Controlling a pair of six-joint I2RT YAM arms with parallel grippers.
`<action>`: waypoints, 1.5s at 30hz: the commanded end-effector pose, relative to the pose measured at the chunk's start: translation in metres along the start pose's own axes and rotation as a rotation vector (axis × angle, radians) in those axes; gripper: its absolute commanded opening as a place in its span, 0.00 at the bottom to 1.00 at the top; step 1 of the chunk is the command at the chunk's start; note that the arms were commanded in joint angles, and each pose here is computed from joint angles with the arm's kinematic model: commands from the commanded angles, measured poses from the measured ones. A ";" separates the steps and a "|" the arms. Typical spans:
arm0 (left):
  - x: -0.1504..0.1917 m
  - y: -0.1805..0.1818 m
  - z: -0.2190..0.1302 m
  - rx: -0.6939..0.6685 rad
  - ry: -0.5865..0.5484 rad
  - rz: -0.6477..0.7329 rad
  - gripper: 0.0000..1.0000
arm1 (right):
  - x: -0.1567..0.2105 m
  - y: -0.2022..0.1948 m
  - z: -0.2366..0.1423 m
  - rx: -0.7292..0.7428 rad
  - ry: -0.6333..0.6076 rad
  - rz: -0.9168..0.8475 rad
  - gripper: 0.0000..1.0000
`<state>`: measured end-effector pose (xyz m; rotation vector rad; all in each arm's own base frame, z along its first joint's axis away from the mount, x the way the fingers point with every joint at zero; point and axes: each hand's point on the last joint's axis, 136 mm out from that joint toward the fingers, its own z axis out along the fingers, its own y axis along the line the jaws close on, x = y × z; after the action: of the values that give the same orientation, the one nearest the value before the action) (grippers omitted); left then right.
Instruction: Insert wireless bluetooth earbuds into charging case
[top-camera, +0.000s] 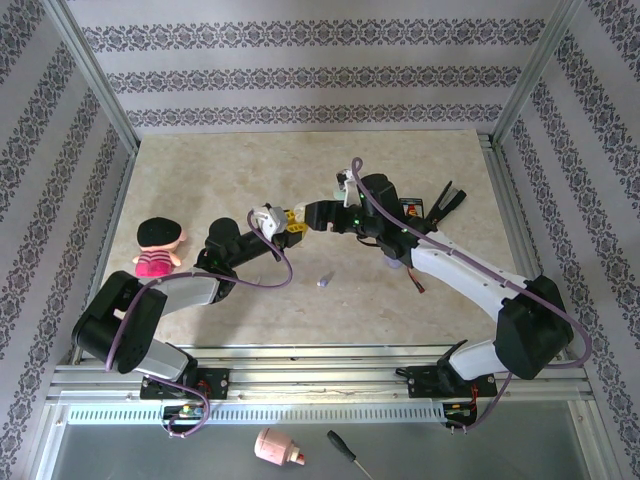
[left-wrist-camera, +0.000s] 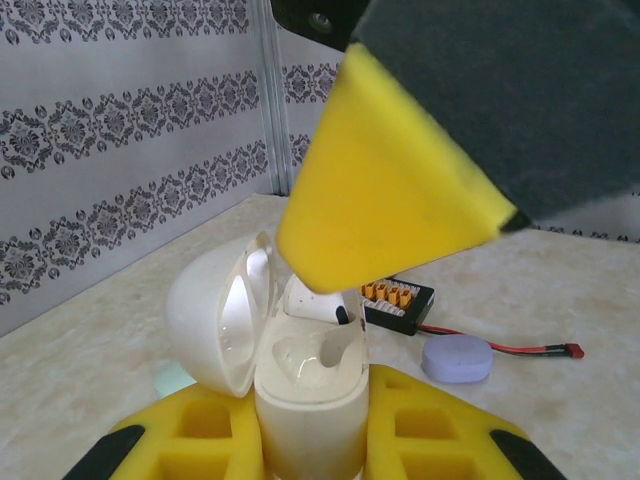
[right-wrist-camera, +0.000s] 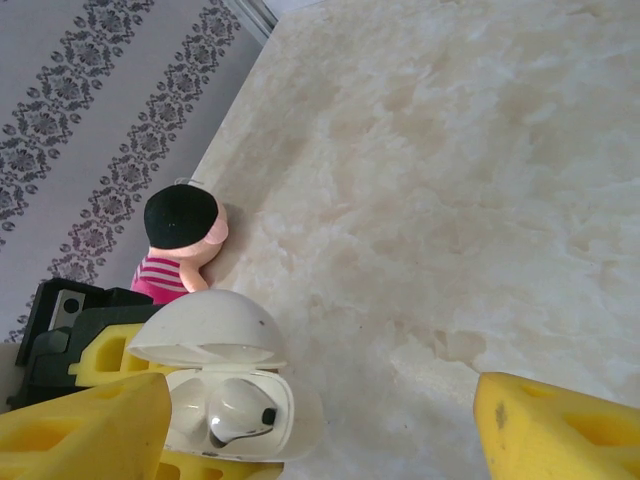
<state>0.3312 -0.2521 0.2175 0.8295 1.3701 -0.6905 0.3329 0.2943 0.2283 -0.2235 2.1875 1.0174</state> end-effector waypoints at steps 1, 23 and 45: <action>-0.004 0.001 -0.002 -0.010 -0.027 0.065 0.00 | -0.013 0.010 -0.006 -0.028 -0.013 0.032 0.79; 0.025 0.084 -0.045 -0.318 -0.001 -0.079 0.00 | 0.020 0.000 0.003 -0.025 0.067 -0.103 0.79; 0.027 0.166 -0.127 -0.607 -0.036 -0.220 0.00 | 0.207 0.056 0.078 -0.606 0.552 -1.326 0.78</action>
<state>0.4059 -0.0627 0.1928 0.2058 1.5670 -0.4213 0.2046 0.4106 0.0966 -1.8824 1.6231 0.7974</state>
